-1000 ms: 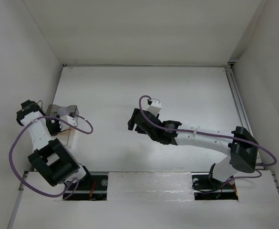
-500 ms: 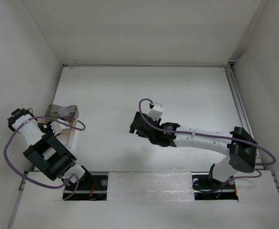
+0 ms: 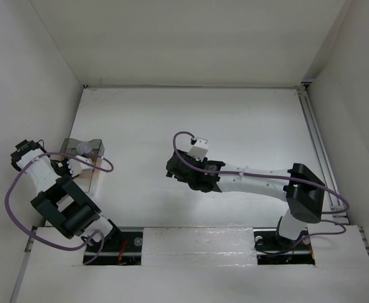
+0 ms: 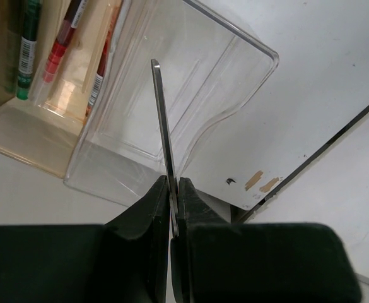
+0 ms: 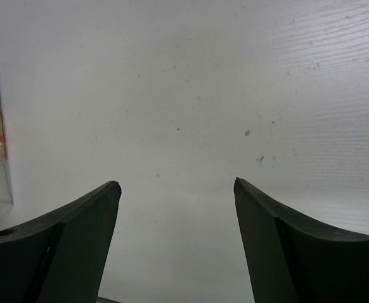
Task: Sort the stationery into containers
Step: Place the stationery into the container
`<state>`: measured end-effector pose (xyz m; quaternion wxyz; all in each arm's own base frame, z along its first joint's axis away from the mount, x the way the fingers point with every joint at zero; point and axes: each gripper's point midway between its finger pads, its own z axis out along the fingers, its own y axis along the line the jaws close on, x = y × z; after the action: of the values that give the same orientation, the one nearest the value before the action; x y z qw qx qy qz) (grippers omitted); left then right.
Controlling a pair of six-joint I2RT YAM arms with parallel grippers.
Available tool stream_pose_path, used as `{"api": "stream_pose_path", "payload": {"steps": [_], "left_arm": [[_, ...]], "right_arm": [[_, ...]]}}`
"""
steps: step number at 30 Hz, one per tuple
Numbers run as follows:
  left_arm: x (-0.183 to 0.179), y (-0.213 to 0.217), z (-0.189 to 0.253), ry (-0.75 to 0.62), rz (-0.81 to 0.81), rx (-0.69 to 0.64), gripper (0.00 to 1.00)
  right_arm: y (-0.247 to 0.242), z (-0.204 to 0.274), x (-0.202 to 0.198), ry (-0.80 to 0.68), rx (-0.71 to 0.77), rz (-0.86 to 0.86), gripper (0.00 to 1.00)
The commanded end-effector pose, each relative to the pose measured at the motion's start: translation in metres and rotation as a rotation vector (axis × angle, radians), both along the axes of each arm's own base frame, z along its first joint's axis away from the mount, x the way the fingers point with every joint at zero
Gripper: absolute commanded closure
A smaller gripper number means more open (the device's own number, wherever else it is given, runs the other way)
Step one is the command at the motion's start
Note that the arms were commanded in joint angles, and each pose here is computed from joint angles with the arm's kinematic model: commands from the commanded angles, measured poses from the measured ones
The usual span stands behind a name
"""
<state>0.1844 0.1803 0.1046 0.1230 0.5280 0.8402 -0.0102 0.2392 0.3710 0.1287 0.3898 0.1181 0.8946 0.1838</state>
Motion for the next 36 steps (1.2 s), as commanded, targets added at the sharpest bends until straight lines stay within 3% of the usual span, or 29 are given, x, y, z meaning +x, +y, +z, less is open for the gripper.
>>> {"api": "stream_pose_path", "payload": {"steps": [1, 15, 36], "left_arm": [[0.026, 0.002, 0.018, -0.087, -0.525, 0.115, 1.0], [0.055, -0.006, 0.014, -0.092, -0.561, 0.07, 1.0], [0.037, -0.01, -0.016, -0.001, -0.529, -0.008, 1.0]], "right_arm": [[0.012, 0.017, 0.006, -0.033, 0.03, -0.02, 0.21], [0.014, 0.017, 0.006, -0.034, 0.053, -0.014, 0.21], [0.005, 0.025, 0.005, -0.041, 0.033, -0.026, 0.21]]}}
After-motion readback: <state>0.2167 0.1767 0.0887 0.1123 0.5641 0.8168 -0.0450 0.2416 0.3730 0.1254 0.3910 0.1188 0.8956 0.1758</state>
